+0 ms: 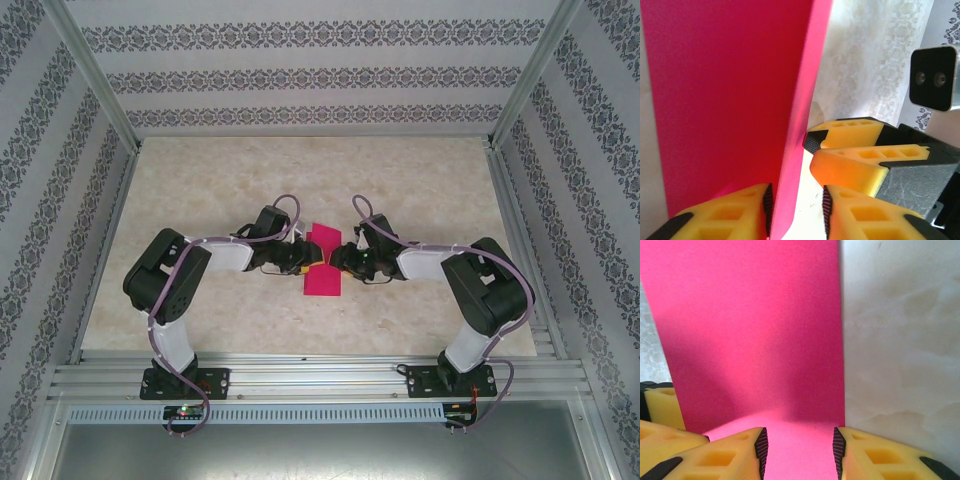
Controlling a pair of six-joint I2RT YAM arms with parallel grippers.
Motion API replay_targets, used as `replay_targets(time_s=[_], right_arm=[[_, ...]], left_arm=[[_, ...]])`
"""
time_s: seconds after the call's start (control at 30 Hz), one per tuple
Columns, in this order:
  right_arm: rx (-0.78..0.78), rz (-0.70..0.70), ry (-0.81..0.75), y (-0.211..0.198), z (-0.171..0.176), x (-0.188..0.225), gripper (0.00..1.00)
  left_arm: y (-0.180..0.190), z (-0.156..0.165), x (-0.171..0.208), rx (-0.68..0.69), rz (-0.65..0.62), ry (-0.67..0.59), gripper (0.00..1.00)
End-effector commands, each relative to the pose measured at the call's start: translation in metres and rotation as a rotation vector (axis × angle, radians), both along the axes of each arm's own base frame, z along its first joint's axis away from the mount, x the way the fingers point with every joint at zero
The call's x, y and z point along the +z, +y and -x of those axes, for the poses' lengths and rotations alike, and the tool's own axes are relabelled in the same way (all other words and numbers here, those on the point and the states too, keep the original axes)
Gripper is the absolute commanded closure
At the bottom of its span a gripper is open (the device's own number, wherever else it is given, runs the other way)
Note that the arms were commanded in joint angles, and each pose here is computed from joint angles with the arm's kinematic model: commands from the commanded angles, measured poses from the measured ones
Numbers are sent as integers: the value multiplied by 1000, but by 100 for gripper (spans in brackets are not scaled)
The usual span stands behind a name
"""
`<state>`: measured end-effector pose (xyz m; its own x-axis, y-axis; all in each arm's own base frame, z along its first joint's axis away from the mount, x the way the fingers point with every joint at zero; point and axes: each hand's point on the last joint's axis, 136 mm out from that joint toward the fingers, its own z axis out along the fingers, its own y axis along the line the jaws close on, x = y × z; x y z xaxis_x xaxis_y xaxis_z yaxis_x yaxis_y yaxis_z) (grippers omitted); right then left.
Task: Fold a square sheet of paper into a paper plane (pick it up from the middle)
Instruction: Fold the triangle a second time at the center of the table.
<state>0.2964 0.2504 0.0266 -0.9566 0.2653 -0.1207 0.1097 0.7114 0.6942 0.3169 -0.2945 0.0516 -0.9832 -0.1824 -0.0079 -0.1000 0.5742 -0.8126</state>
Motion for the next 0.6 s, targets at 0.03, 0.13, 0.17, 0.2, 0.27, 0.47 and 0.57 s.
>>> replay_targets(time_s=[0.03, 0.13, 0.17, 0.2, 0.27, 0.47, 0.57], right_arm=[[4, 8, -45, -7, 10, 10, 56], [-7, 40, -132, -19, 13, 28, 54], [-4, 50, -167, -23, 15, 34, 53], [-2, 59, -202, -27, 18, 40, 53], [17, 72, -284, -32, 24, 53, 52], [268, 191, -515, -13, 62, 77, 49], [348, 301, -573, 0, 76, 81, 43]], left_arm=[[-1, -6, 9, -7, -31, -46, 73], [0, -9, 10, -8, -55, -54, 82], [1, -9, 9, -11, -64, -55, 84], [2, -10, 9, -13, -69, -59, 86], [1, -10, 10, -23, -72, -67, 90], [3, -11, 10, -42, -90, -58, 93], [2, -12, 12, -42, -86, -59, 93]])
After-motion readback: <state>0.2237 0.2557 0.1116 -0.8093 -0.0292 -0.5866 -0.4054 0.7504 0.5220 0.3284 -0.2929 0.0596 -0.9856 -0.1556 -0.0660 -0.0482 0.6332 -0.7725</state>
